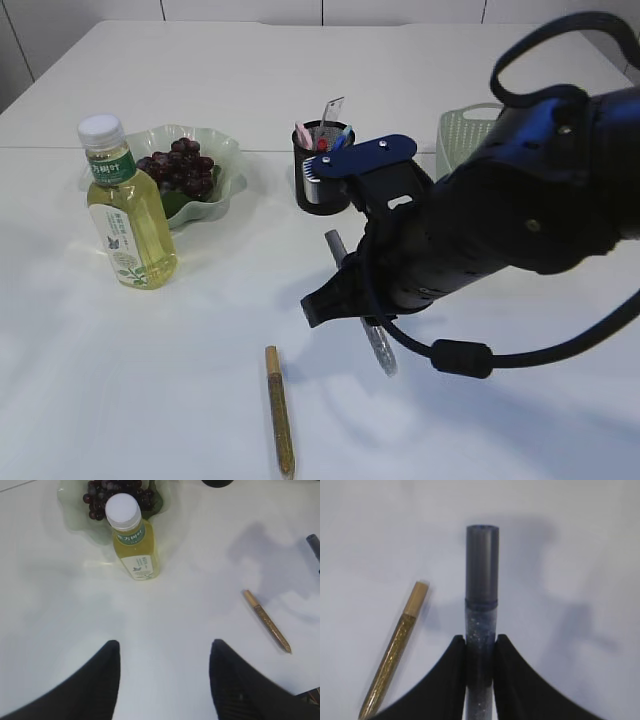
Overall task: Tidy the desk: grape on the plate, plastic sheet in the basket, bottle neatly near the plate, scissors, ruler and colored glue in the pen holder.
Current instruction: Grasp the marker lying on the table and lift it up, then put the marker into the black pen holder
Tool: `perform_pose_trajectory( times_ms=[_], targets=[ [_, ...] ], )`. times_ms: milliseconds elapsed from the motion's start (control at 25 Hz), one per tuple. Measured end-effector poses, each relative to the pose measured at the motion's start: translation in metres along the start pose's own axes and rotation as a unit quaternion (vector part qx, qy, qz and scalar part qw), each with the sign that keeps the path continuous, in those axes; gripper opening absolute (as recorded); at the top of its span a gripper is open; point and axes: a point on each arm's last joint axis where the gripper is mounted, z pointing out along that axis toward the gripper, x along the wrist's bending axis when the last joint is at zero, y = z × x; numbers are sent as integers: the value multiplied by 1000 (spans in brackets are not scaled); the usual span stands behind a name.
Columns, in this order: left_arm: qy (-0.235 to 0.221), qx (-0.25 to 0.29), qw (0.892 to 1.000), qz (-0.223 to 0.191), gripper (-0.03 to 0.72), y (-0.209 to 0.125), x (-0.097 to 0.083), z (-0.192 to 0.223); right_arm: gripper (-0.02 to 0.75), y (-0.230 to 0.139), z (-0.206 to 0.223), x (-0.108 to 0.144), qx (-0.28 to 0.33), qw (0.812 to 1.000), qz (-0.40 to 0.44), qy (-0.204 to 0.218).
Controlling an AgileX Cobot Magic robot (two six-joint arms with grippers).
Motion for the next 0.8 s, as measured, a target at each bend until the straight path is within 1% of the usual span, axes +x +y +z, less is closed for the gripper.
perform_pose_trajectory(
  times_ms=[200, 280, 560, 640, 800],
  targets=[
    [6, -1, 1000, 2, 415, 0, 1, 0, 154, 11, -3, -3, -86, 994, -73, -4],
    [6, -1, 1000, 2, 415, 0, 1, 0, 154, 19, -4, -7, -115, 990, -86, -4],
    [14, -3, 1000, 5, 415, 1, 2, 0, 154, 73, -13, -42, -213, 974, -72, -30],
    [18, -4, 1000, 6, 415, 1, 3, 0, 154, 92, -15, -54, -245, 967, -64, -37],
    [32, -6, 999, 10, 415, 1, 6, 0, 154, 130, -12, -77, -289, 954, -53, -58]
  ],
)
